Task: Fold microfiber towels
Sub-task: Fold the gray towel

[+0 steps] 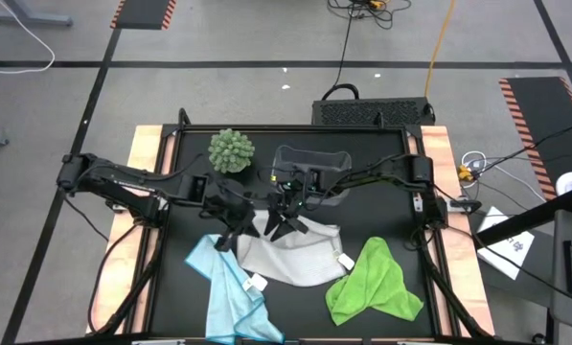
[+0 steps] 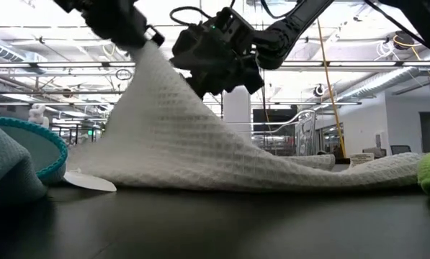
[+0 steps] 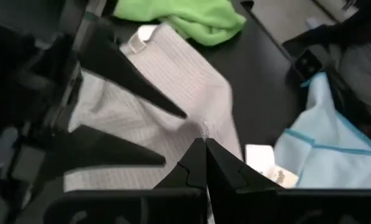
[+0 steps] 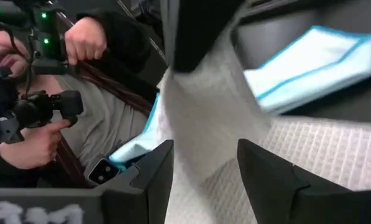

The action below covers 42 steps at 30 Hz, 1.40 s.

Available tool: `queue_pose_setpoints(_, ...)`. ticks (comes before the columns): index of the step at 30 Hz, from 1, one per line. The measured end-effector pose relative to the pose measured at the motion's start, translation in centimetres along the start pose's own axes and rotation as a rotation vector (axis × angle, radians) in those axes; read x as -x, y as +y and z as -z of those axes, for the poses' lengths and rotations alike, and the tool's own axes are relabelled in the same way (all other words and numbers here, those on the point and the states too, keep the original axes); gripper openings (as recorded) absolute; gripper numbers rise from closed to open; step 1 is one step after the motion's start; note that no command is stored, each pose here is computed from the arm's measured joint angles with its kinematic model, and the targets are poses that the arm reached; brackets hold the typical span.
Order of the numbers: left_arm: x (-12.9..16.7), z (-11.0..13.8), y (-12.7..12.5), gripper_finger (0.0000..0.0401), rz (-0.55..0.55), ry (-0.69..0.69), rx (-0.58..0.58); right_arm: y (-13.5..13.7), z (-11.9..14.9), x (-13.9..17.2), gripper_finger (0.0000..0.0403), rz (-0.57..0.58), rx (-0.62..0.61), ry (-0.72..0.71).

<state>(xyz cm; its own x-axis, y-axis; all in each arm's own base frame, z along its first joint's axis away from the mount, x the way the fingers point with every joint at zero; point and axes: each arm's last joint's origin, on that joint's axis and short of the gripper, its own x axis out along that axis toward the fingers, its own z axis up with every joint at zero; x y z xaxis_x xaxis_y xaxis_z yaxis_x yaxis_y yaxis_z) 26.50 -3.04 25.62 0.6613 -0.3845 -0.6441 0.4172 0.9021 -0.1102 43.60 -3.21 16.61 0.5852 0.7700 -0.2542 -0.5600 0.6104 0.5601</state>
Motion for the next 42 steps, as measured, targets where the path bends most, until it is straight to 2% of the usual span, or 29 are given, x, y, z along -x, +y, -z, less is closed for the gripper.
queue_pose_setpoints(4,0.6,-1.1,0.4,0.0000,-0.034,0.006,-0.026,0.1,0.0,-0.3,0.0171,-0.032,0.000,-0.006)
queue_pose_setpoints(11,1.1,-0.9,1.4,0.0000,-0.062,0.026,-0.011,1.4,0.2,-1.9,0.0171,-0.095,-0.009,0.025)
queue_pose_setpoints(18,1.1,-0.6,1.4,0.0000,-0.067,0.056,0.005,2.0,0.3,-2.5,0.0171,-0.138,-0.046,0.041)
queue_pose_setpoints(31,3.3,-0.9,1.1,0.0000,-0.211,0.072,0.004,3.4,2.9,-4.7,0.0171,-0.078,-0.144,0.199)
queue_pose_setpoints(42,5.3,-0.7,0.4,0.0000,-0.229,0.056,0.033,4.3,5.8,-5.4,0.0171,-0.070,-0.272,0.335)
